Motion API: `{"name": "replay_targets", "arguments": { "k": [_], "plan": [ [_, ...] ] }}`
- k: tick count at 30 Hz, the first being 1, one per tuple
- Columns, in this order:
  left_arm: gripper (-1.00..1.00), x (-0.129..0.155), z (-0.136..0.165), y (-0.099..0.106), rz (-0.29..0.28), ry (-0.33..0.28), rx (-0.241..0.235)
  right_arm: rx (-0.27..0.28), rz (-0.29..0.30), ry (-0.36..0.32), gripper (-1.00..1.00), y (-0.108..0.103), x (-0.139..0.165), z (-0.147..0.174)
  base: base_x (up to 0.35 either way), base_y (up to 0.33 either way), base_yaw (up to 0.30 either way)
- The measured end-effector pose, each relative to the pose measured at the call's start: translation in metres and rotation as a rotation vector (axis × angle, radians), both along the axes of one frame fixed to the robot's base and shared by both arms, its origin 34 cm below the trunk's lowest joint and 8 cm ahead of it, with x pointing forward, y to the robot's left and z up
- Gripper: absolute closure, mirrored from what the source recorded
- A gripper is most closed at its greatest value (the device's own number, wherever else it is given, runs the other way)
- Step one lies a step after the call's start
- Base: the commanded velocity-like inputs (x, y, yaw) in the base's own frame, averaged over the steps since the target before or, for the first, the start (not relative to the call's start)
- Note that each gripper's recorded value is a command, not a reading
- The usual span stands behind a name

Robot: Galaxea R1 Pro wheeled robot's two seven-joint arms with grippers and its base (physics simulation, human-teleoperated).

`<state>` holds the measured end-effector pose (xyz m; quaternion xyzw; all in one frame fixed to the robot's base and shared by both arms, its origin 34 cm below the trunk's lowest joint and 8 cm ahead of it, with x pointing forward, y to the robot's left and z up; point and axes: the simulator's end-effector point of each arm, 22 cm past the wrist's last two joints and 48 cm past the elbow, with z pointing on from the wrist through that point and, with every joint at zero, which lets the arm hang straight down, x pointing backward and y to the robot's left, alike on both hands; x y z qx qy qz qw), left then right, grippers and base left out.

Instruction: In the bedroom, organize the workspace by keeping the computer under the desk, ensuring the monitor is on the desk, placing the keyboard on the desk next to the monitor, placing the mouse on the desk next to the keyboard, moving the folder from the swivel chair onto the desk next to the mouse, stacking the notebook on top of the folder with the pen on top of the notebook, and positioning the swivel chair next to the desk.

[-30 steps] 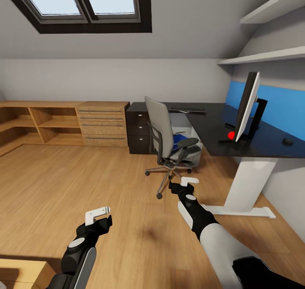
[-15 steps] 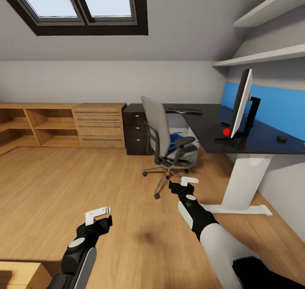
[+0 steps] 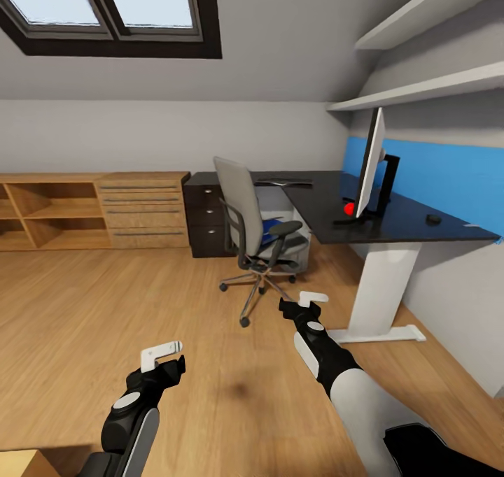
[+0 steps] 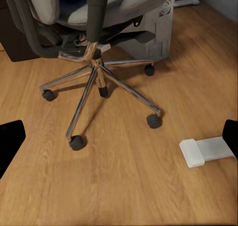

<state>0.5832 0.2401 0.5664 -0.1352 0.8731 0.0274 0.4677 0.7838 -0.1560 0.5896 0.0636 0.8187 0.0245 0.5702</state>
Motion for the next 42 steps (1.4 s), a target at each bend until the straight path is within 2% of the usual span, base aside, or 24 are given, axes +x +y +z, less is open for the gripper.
{"name": "replay_targets", "arguments": {
  "k": [17,28,35,37,42],
  "plan": [
    [-1.0,-0.01,-0.038,0.0,0.002,-0.002,0.0,0.003,0.002,0.005,-1.0,0.0,-0.011,-0.041,0.0,0.0,-0.012],
    [-1.0,-0.014,-0.055,-0.002,-0.007,0.025,0.0,-0.018,-0.019,0.005,-1.0,-0.021,-0.011,-0.047,0.0,0.0,0.0],
    [-1.0,-0.014,-0.057,-0.002,-0.01,0.029,-0.001,-0.024,-0.041,-0.055,-1.0,-0.033,-0.009,-0.043,0.024,0.0,0.0],
    [-1.0,-0.014,-0.057,-0.002,-0.01,0.029,-0.001,-0.026,-0.046,-0.062,-1.0,-0.036,-0.011,-0.048,0.17,0.0,0.0],
    [-1.0,-0.014,-0.057,-0.002,-0.011,0.029,-0.001,-0.045,-0.065,-0.022,-1.0,-0.05,-0.024,-0.078,0.261,0.0,0.0]
  ]
}}
